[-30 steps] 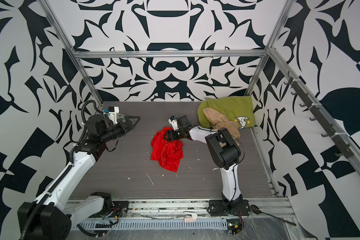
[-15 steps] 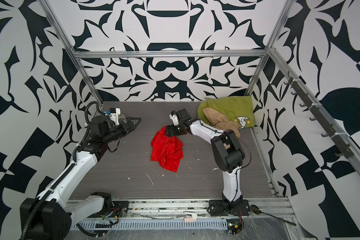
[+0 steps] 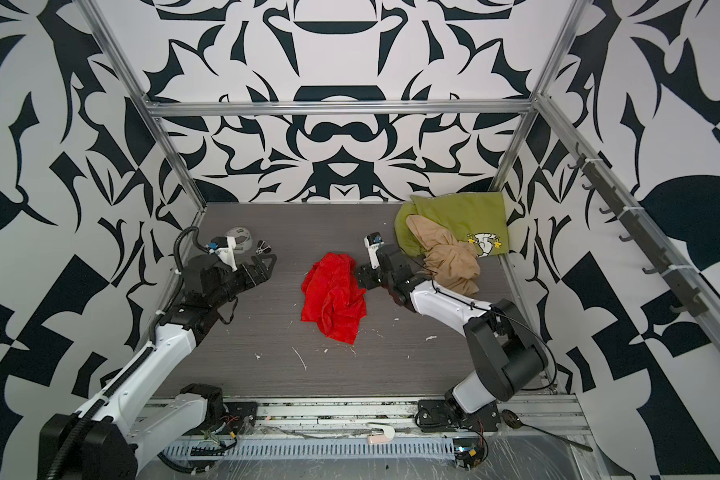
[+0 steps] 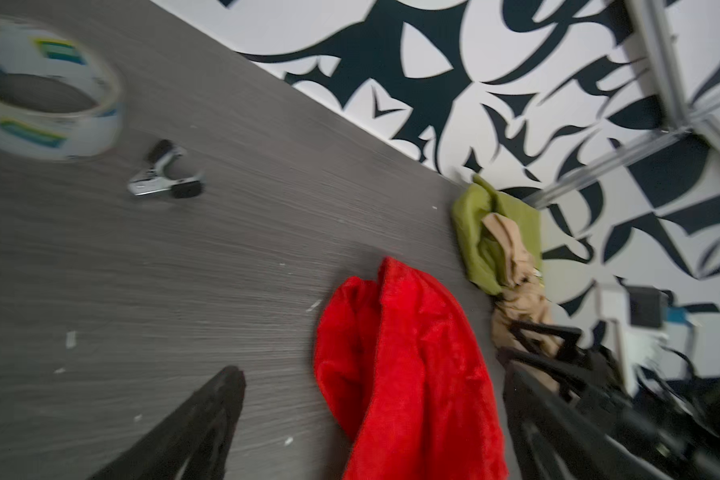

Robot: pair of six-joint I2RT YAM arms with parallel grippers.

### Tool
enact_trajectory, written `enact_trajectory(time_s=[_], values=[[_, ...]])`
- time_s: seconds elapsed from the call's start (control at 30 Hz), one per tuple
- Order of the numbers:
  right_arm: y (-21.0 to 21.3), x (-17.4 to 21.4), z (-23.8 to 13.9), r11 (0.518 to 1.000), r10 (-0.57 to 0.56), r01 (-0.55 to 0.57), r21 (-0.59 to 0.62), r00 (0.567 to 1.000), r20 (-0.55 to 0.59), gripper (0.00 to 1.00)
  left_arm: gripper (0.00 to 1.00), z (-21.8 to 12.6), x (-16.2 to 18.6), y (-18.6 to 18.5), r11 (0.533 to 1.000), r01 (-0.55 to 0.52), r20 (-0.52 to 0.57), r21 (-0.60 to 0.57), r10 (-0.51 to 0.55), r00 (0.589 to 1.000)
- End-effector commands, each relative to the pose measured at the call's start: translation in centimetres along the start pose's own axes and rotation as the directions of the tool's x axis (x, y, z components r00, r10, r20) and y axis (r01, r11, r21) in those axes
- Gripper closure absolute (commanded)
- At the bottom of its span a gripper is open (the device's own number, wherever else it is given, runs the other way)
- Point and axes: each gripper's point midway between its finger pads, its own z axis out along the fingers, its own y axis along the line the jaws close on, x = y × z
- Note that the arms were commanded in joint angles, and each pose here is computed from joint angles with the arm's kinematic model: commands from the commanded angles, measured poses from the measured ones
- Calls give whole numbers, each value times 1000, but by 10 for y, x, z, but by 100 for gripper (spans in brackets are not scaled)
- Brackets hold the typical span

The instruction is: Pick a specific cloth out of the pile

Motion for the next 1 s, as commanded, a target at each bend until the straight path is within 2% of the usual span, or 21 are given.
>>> enact_trajectory(time_s=[0.0, 0.1, 0.2, 0.3, 0.37, 0.47, 0.6, 0.77, 0.8, 0.9, 0.97], values=[[-29, -53, -28, 980, -124, 67, 187, 942, 313, 14, 1, -6, -14, 45, 974, 0, 129, -228, 30, 991], [-55, -44, -50, 939, -190, 69, 338, 921, 340, 10, 0, -10, -18, 60, 937, -119, 119, -329, 166, 979], [-67, -32, -68, 893, -296, 137, 429, 897, 328, 3, 1, -18, -23, 75, 870, -223, 68, -439, 280, 957], [-94, -18, -75, 837, -305, 119, 535, 912, 274, 3, 1, -11, -10, 93, 801, -355, -35, -482, 387, 922], [-90, -9, -73, 838, -338, 194, 511, 919, 204, 2, 0, -4, 1, 107, 766, -404, -87, -499, 420, 903], [-105, 9, -76, 814, -323, 196, 546, 935, 146, 2, 1, 8, 7, 116, 731, -472, -120, -492, 481, 869], [-124, 28, -83, 817, -289, 118, 564, 931, 224, 2, 1, 24, 9, 117, 734, -504, -98, -456, 521, 848], [-147, 31, -86, 801, -272, 42, 597, 914, 302, 2, 1, 40, 6, 113, 819, -443, 32, -365, 487, 873], [-152, 31, -85, 802, -261, 25, 596, 913, 313, 2, 0, 43, 3, 110, 823, -455, 56, -339, 501, 864], [-167, 42, -80, 809, -203, -28, 587, 924, 323, 2, 0, 48, -1, 107, 792, -520, 61, -320, 565, 823], [-174, 48, -78, 804, -181, -58, 592, 924, 337, 2, 0, 48, -3, 116, 806, -499, 80, -319, 548, 833]])
